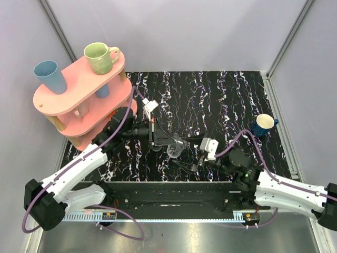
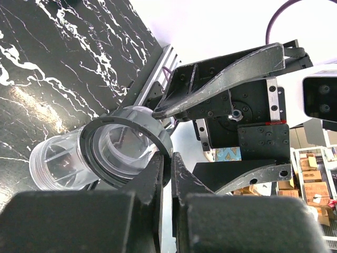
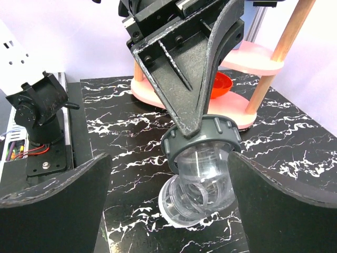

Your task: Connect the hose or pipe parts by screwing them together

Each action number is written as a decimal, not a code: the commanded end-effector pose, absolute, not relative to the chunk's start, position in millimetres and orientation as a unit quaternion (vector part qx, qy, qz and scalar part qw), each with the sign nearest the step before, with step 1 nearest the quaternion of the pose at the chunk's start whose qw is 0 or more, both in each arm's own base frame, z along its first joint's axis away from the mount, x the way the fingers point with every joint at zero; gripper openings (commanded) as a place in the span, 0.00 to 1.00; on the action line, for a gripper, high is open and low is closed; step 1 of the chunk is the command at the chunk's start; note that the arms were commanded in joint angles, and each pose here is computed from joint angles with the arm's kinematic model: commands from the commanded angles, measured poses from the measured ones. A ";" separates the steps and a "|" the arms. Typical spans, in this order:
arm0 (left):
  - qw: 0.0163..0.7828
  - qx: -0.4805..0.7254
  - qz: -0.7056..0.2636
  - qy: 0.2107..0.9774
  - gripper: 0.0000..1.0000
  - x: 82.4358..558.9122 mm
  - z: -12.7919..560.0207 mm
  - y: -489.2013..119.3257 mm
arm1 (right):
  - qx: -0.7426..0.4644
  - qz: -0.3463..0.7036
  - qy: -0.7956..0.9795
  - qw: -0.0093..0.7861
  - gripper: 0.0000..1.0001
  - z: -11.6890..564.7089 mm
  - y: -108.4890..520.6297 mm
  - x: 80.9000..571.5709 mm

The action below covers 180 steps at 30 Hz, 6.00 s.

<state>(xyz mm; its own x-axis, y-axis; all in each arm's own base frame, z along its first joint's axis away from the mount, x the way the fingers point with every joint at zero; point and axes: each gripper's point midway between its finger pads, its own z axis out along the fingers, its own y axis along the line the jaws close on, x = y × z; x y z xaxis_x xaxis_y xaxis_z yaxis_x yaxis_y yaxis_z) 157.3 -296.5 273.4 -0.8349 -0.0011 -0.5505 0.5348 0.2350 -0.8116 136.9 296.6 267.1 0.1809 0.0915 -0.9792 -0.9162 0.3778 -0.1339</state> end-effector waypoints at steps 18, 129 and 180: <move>0.244 0.204 -0.643 0.697 0.00 137.0 305.6 -294.2 | -0.414 0.356 0.494 0.677 1.00 292.3 306.5 149.0; 0.167 0.215 -0.297 0.915 0.00 234.0 142.4 -260.2 | -0.349 0.336 0.558 0.674 0.28 238.7 242.3 143.6; 0.202 0.177 -0.688 0.674 0.00 94.5 314.1 -261.7 | -0.517 0.339 0.341 0.708 0.25 332.5 314.0 115.9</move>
